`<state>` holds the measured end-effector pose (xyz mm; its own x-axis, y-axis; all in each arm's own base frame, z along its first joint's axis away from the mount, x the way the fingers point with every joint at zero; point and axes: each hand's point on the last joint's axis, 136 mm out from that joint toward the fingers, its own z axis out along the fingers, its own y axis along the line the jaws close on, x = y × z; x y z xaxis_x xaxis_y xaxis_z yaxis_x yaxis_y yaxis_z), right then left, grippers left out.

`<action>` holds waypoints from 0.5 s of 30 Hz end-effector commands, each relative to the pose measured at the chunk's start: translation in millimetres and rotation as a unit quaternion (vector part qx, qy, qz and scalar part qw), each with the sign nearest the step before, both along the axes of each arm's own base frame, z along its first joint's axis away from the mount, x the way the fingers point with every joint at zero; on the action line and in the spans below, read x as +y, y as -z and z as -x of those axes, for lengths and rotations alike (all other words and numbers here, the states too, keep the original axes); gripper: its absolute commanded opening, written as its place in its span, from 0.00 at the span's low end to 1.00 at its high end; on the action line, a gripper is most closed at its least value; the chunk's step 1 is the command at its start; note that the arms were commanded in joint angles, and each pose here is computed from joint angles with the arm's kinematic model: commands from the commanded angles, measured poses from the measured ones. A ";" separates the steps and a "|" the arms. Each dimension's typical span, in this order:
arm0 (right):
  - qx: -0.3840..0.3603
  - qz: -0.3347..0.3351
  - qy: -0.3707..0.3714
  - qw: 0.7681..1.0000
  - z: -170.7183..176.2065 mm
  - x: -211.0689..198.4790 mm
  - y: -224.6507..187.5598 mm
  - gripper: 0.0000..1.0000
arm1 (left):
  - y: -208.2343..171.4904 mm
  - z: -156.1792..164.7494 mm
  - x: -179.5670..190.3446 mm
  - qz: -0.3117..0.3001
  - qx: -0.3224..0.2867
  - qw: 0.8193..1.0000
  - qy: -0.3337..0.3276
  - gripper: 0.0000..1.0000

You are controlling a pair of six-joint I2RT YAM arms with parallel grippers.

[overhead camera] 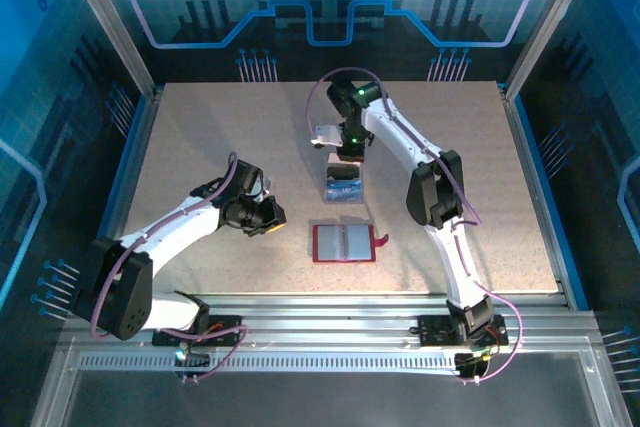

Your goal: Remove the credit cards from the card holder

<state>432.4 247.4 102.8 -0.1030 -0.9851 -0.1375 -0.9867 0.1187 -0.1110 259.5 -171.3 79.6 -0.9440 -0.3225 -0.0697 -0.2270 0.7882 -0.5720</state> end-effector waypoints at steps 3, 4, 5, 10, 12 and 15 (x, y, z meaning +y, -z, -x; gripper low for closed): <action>0.014 -0.002 0.003 1.000 5.8 2.5 1.8 0.11 | -4.2 -2.8 -2.1 0.009 0.001 1.000 0.003 0.14; 0.008 -0.002 0.005 1.000 4.2 2.8 -0.8 0.14 | -4.8 -2.7 -2.5 0.009 0.000 1.000 0.004 0.14; 0.001 -0.003 0.006 1.000 2.8 3.3 -4.4 0.16 | -5.3 -3.1 -2.5 0.010 0.000 1.000 0.004 0.14; -0.024 -0.009 0.007 1.000 -1.5 4.6 -19.3 0.23 | -8.0 -4.8 -3.2 0.012 -0.004 1.000 0.004 0.14; -0.043 -0.016 0.010 0.999 -2.5 3.9 -36.3 0.23 | -8.7 -4.9 -3.4 0.013 -0.006 1.000 0.004 0.14; -0.061 -0.018 0.018 0.998 -4.6 2.8 -45.6 0.24 | -9.6 -5.2 -3.2 0.013 -0.009 1.000 0.003 0.15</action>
